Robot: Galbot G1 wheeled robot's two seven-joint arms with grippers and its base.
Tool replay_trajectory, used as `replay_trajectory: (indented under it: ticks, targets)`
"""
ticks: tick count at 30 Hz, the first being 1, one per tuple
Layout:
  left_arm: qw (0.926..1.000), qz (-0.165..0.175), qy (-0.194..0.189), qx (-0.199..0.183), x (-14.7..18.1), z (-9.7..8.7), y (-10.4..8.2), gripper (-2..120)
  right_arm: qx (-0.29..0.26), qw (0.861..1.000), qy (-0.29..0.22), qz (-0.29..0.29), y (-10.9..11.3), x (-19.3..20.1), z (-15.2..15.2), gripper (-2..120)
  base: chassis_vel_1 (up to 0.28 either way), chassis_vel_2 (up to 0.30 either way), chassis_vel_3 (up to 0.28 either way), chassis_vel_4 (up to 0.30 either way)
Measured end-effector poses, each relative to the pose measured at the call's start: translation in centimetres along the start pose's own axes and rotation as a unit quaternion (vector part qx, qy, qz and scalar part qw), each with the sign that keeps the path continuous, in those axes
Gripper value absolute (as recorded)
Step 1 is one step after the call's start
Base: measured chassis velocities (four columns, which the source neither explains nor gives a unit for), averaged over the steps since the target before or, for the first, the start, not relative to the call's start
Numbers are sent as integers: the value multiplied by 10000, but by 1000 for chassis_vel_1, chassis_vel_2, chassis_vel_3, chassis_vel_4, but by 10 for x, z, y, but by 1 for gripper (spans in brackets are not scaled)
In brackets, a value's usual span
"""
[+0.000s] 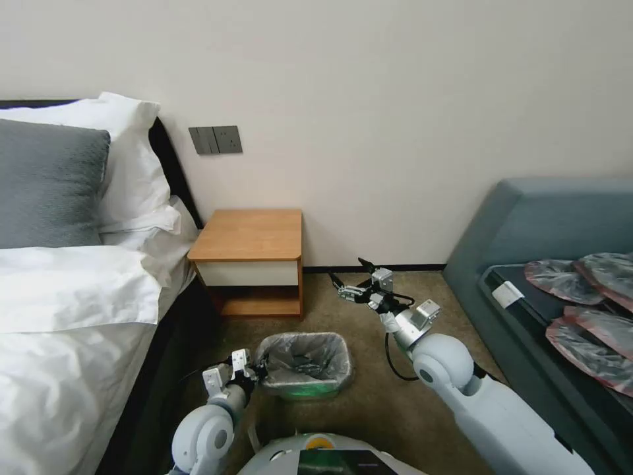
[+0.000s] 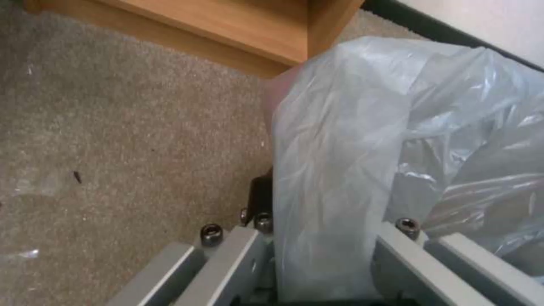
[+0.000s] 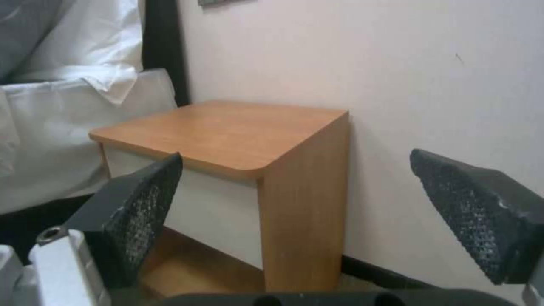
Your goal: Pick up the garbage bag from the table and place it over the trash can.
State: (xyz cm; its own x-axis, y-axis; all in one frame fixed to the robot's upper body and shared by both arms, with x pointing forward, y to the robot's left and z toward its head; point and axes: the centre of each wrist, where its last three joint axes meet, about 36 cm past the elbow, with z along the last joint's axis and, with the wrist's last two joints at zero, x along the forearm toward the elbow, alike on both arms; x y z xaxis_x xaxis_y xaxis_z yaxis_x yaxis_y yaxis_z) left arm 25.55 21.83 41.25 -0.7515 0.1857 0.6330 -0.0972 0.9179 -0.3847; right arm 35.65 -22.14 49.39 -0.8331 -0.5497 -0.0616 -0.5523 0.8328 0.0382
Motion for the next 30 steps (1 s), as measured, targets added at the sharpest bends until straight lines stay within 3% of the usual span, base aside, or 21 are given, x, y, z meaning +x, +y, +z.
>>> replay_trajectory:
  ticks: [9, 16, 20, 22, 23, 30]
  targets:
    - [9999, -4, -43, -125, -12, 7, 6, 3, -34, 10000, -17, -56, 2, -1, 1, 100, 0, 0, 0, 0]
    - [9999, -105, -24, -20, -18, 13, 7, 31, -60, 10000, -13, -28, -1, -8, 5, 100, 0, 0, 0, 0]
    - [9999, -130, -21, -5, -19, 13, 8, 40, -69, 10000, -9, -31, -1, -9, 6, 100, 0, 0, 0, 0]
    - [9998, -170, -39, 9, -20, 13, 8, 55, -88, 10000, 2, -22, -1, -11, 8, 100, 0, 0, 0, 0]
    - [9998, -179, -121, -31, -18, 14, 8, 65, -73, 10000, 23, -22, -1, -11, 11, 100, 0, 0, 0, 0]
    - [9970, -105, -753, -145, -12, 12, 6, 89, -49, 9999, 50, -97, 12, -10, 23, 100, 0, 0, 0, 0]
